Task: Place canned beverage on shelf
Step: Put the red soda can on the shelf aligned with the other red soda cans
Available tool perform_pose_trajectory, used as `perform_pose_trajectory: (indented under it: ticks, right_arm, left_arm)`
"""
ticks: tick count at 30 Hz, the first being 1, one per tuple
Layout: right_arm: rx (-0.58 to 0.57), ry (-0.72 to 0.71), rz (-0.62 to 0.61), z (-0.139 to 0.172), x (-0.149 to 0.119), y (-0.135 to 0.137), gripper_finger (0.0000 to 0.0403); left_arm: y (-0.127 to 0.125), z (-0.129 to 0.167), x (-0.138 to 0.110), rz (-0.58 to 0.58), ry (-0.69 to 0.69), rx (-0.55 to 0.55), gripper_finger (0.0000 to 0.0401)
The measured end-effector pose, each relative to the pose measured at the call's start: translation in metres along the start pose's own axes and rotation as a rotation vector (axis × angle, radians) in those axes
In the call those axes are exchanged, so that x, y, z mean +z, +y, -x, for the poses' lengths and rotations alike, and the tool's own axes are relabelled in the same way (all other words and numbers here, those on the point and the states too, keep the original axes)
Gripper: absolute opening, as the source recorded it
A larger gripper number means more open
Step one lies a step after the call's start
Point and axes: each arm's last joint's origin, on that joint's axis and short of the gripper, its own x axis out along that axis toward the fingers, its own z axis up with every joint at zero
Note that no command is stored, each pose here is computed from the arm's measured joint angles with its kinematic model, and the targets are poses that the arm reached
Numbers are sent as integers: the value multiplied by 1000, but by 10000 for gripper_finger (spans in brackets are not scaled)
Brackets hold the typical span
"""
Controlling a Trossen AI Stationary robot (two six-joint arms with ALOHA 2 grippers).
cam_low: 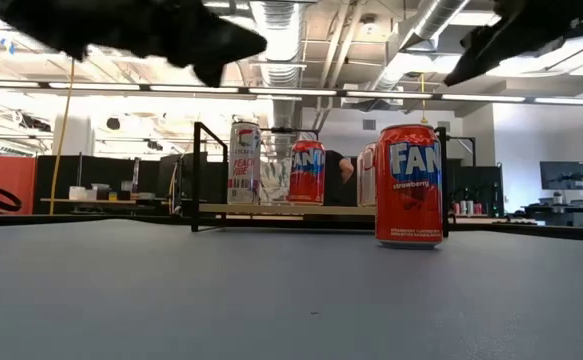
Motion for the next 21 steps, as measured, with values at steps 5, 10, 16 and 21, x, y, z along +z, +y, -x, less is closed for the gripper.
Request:
perform_pose_trajectory:
  ticks: [5, 10, 16, 21]
  right_arm:
    - [-16, -229, -10, -15, -12, 5, 336]
    - [-58, -326, -28, -30, -32, 8, 336]
    - [-59, -459, -78, -47, -66, 12, 336]
    - [-80, -544, -96, -52, -90, 11, 336]
  left_arm:
    - [-9, 39, -26, 34, -80, 65, 0]
    - [-15, 59, -43, -13, -98, 62, 0]
    - [-15, 59, -42, -61, -100, 98, 0]
    - [-13, 54, -35, -123, -114, 155, 0]
